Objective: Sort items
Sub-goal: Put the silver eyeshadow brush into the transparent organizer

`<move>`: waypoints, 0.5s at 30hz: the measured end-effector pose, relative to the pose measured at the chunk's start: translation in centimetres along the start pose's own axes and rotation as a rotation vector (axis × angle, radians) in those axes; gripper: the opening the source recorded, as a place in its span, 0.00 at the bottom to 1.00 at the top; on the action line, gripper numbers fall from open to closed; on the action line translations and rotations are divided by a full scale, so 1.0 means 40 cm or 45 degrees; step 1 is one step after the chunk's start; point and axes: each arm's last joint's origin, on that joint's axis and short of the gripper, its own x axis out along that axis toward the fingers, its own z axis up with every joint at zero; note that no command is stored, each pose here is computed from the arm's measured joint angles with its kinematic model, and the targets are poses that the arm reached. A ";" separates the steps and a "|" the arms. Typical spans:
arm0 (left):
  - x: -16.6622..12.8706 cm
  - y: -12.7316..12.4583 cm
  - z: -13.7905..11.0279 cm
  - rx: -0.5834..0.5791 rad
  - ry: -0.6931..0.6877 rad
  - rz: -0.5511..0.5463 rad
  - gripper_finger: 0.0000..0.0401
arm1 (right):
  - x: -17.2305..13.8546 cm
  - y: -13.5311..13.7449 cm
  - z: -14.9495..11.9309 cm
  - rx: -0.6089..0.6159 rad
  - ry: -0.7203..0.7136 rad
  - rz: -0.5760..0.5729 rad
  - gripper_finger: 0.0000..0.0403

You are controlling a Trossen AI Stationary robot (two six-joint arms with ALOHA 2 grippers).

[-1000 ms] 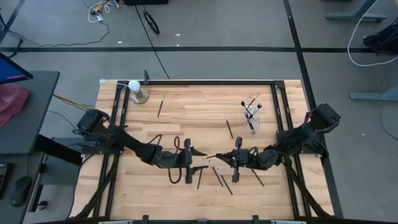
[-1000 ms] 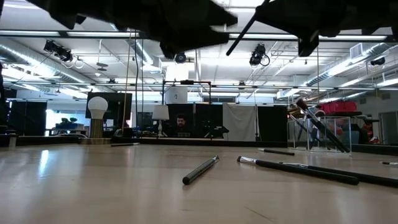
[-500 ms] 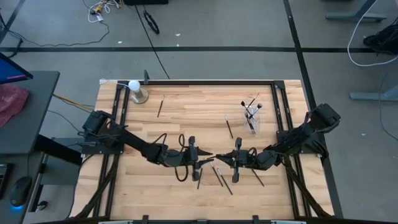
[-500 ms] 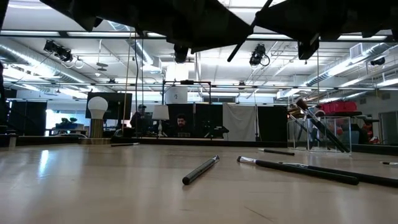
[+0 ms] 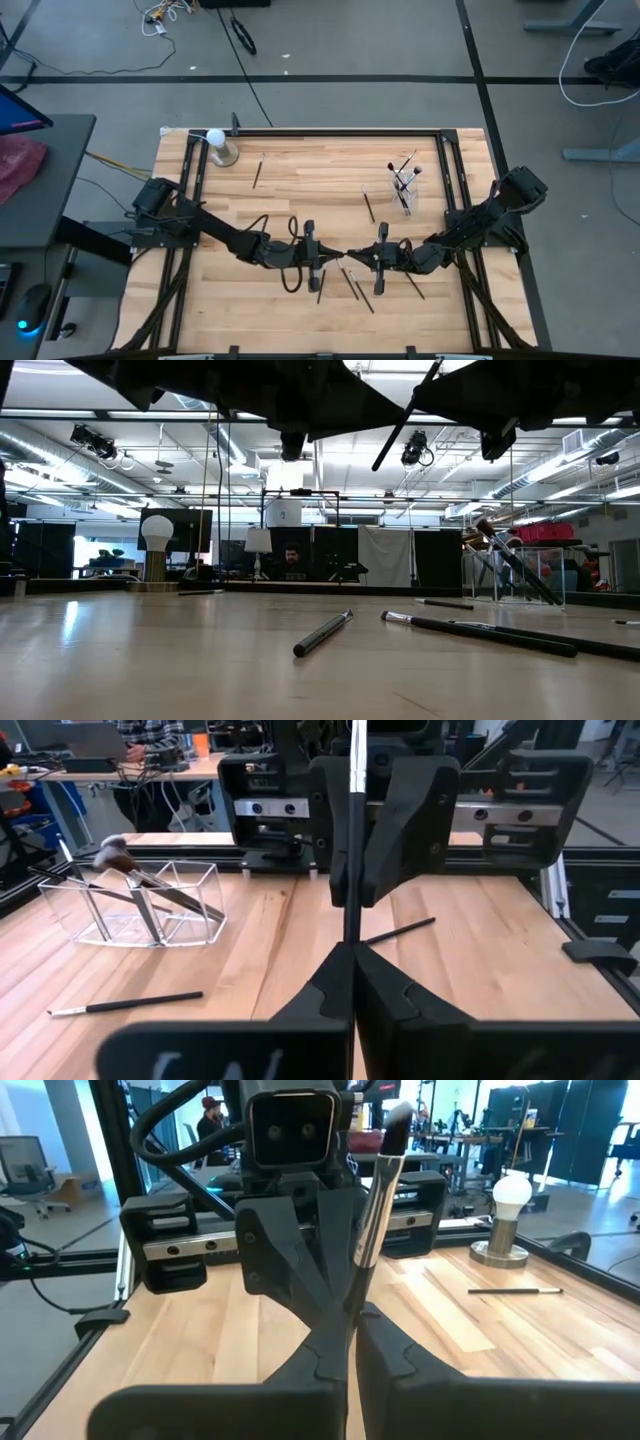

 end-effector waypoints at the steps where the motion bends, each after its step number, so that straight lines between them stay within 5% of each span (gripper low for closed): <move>1: 0.000 0.000 0.000 0.000 0.002 0.000 0.01 | 0.000 0.000 0.000 -0.001 0.001 -0.001 0.01; 15: 0.000 0.000 -0.001 0.001 0.007 -0.001 0.00 | 0.000 0.000 0.000 0.002 0.000 -0.001 0.09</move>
